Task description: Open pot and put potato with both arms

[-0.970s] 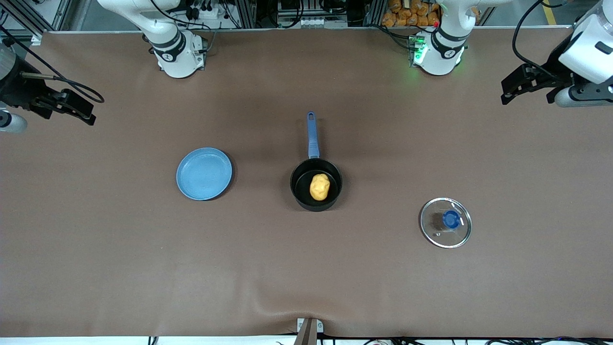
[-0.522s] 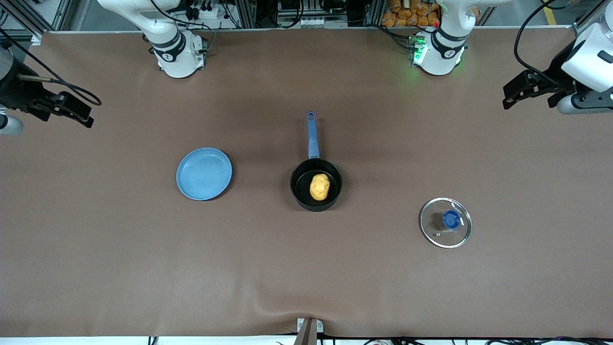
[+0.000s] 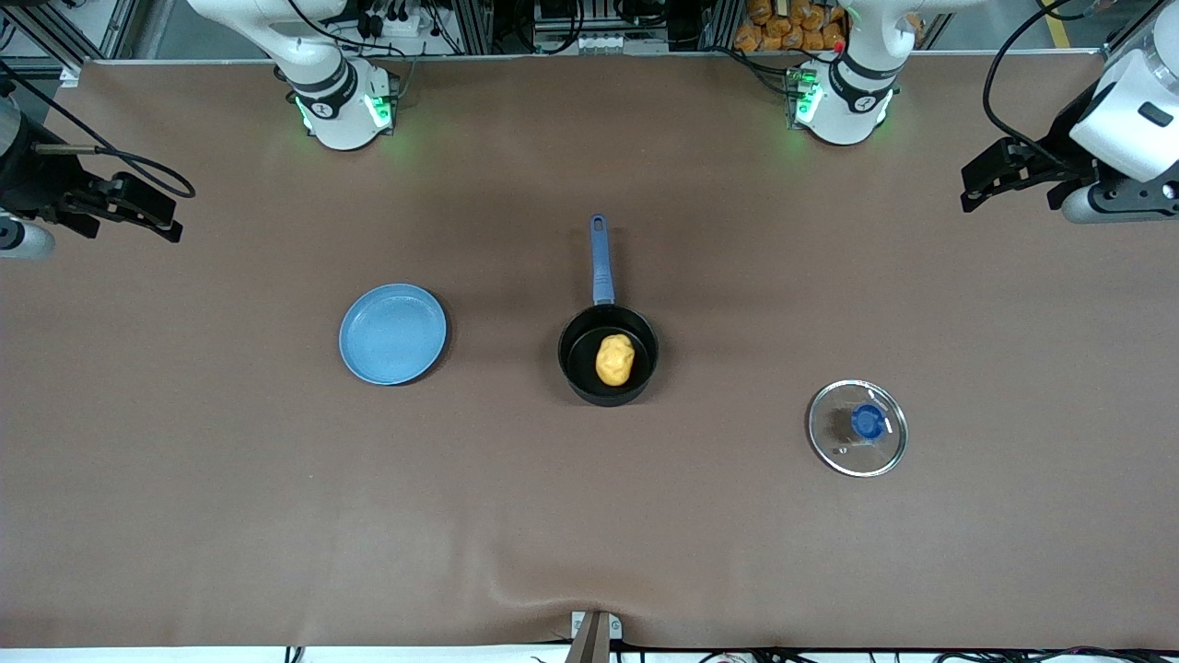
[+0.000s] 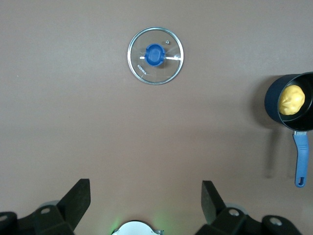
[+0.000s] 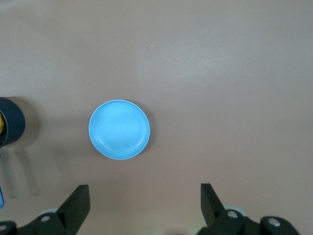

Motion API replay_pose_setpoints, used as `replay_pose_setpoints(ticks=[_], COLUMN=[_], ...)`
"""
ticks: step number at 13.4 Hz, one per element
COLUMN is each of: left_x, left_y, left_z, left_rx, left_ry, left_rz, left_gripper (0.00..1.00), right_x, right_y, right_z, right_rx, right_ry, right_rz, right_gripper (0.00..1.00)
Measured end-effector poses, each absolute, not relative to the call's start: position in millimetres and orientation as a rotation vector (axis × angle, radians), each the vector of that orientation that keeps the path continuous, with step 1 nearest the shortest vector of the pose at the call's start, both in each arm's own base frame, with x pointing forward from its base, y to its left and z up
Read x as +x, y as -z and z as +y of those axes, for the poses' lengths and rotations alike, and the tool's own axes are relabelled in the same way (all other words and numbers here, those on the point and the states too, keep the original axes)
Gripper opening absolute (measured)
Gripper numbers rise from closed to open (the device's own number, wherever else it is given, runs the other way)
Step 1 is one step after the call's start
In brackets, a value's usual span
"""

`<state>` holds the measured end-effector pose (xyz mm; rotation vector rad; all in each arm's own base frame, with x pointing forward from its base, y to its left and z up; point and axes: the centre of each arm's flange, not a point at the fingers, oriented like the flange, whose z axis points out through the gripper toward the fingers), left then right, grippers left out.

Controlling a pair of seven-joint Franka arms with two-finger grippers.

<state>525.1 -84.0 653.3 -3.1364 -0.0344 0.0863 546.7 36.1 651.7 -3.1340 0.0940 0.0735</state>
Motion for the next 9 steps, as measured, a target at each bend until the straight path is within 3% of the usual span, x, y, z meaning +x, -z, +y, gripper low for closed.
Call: replay_pose_setpoints(ticks=[9], left_x=[526.4], left_y=[-652.6], left_z=[-82.4], left_rx=[-3.137], left_ry=[-0.088], left_rz=[-0.039], left_gripper=[1.0], right_x=[540.6], right_y=[-647.2], right_z=[35.1], right_rx=[-3.134], right_ry=[-0.086], right_rz=[0.092], right_gripper=[1.0])
